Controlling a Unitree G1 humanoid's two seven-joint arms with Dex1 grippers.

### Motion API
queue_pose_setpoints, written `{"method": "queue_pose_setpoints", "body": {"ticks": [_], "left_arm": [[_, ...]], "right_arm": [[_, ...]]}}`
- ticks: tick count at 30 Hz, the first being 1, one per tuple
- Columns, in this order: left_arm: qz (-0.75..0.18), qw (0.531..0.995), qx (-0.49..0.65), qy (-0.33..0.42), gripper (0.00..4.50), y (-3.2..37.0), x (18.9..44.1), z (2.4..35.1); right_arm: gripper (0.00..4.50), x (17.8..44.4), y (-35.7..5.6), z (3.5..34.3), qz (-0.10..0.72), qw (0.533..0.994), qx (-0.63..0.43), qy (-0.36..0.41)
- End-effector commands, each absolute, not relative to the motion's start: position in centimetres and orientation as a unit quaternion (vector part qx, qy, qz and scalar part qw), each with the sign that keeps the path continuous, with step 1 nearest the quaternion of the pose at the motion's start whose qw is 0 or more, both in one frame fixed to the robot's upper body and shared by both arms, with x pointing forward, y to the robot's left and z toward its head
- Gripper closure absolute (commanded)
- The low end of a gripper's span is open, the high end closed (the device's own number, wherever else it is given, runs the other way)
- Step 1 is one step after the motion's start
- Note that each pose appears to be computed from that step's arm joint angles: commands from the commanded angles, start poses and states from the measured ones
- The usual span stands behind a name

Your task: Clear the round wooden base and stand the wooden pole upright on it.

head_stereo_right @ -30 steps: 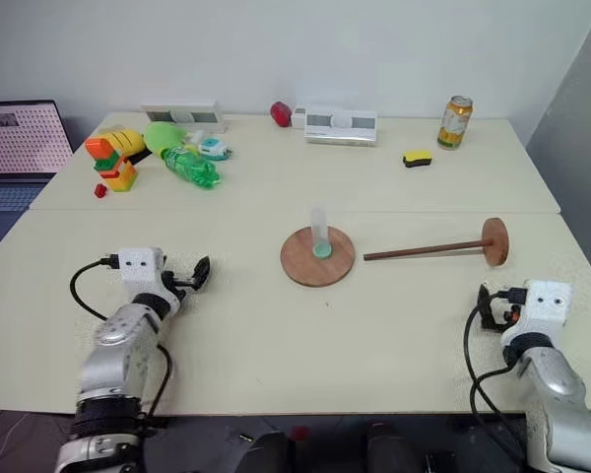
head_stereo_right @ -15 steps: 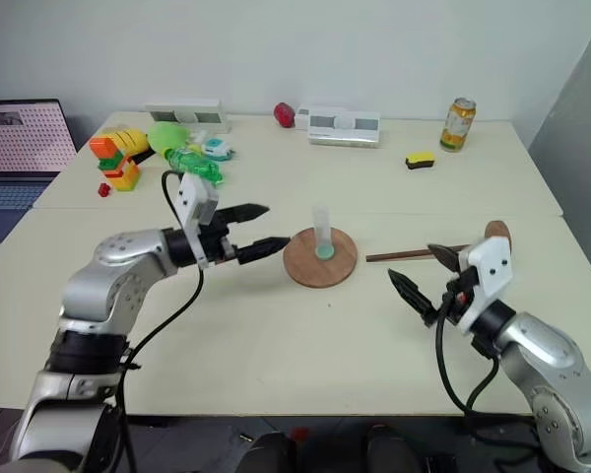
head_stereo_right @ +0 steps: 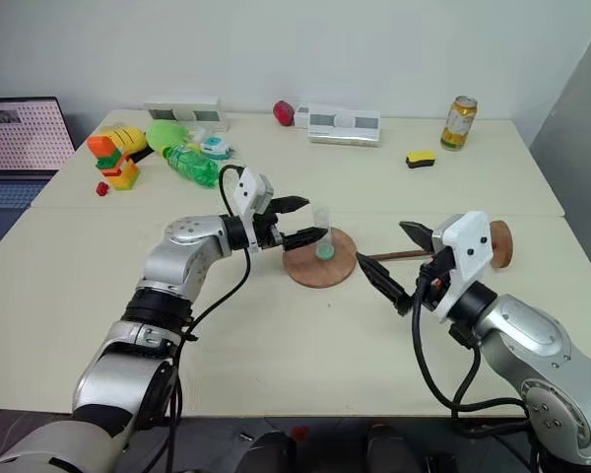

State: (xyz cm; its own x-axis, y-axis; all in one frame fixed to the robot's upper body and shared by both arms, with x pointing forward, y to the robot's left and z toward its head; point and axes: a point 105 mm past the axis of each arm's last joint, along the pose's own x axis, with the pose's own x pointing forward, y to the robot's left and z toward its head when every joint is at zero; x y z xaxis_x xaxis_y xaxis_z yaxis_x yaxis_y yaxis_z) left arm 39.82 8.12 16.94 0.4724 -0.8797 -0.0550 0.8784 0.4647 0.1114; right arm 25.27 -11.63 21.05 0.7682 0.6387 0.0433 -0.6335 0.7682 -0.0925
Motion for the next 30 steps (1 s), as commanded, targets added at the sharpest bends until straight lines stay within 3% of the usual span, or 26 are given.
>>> {"method": "queue_pose_setpoints", "body": {"ticks": [1,7,12,18,25,30], "left_arm": [[-0.53,0.845,0.057,-0.041,0.72,7.8,39.6,18.8],[-0.535,0.842,0.054,-0.047,2.28,7.3,39.6,18.9],[-0.534,0.843,0.054,-0.048,3.26,7.6,39.4,18.9],[-0.509,0.858,0.046,-0.058,3.29,8.8,39.6,19.6],[-0.207,0.966,0.003,-0.154,3.29,19.3,42.9,25.6],[-0.022,0.987,-0.002,-0.161,3.29,26.0,43.0,25.3]], "right_arm": [[0.0,24.5,-11.4,21.8,0.34,0.938,-0.038,-0.058],[0.0,24.7,-11.6,21.6,0.341,0.938,-0.038,-0.053],[0.0,25.0,-11.2,21.9,0.349,0.935,-0.038,-0.056],[0.0,25.1,-10.9,22.1,0.361,0.93,-0.039,-0.056],[0.0,25.5,-9.5,22.8,0.411,0.909,-0.036,-0.063],[0.0,26.1,-8.5,22.8,0.446,0.892,-0.037,-0.064]]}}
